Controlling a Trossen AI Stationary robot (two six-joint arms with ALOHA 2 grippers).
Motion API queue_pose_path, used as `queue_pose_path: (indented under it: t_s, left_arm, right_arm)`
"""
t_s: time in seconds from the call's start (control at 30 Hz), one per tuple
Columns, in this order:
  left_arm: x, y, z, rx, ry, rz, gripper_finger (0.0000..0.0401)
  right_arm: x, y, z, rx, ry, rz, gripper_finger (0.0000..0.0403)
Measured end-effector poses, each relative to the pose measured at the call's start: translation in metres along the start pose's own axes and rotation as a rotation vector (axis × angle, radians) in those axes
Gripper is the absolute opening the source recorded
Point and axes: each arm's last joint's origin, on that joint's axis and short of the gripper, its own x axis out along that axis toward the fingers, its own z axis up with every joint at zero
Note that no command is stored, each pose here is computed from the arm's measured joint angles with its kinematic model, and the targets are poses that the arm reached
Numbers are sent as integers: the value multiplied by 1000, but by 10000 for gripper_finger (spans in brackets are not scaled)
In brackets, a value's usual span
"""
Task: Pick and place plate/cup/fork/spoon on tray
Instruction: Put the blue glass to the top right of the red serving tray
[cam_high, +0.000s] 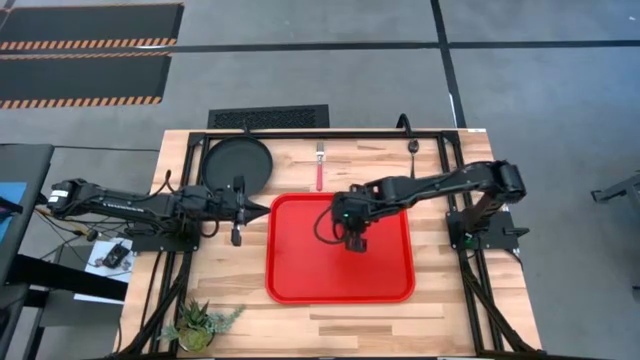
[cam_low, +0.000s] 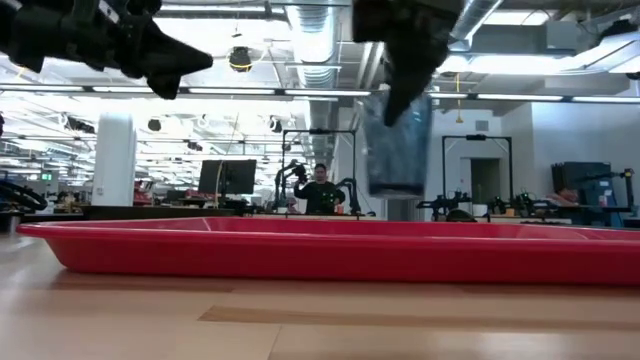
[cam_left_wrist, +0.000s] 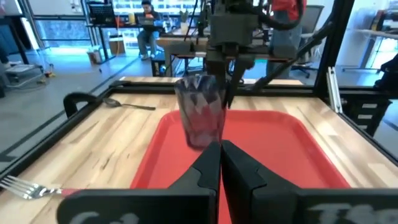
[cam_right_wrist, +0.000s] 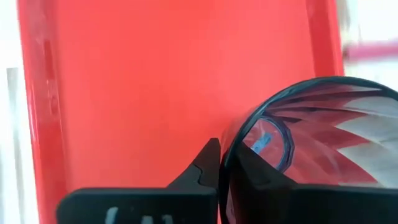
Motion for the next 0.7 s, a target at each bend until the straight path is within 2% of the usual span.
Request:
queue_pose_path:
  t_s: [0.23, 0.37, 0.5, 0.7]
  left_arm:
    - [-2, 0, -10, -20, -55, -2, 0]
    - [-2, 0, -8, -31, -80, -3, 0]
    - [-2, 0, -7, -32, -86, -4, 0]
    - [-2, 0, -8, -42, -81, -4, 0]
  right_arm:
    - [-20, -9, -29, 73, -17, -25, 16]
    - [-16, -17, -48, 121, 30, -35, 22]
    - [-10, -28, -74, 165, 118, -102, 28]
    - [-4, -39, -100, 280, 88, -144, 19]
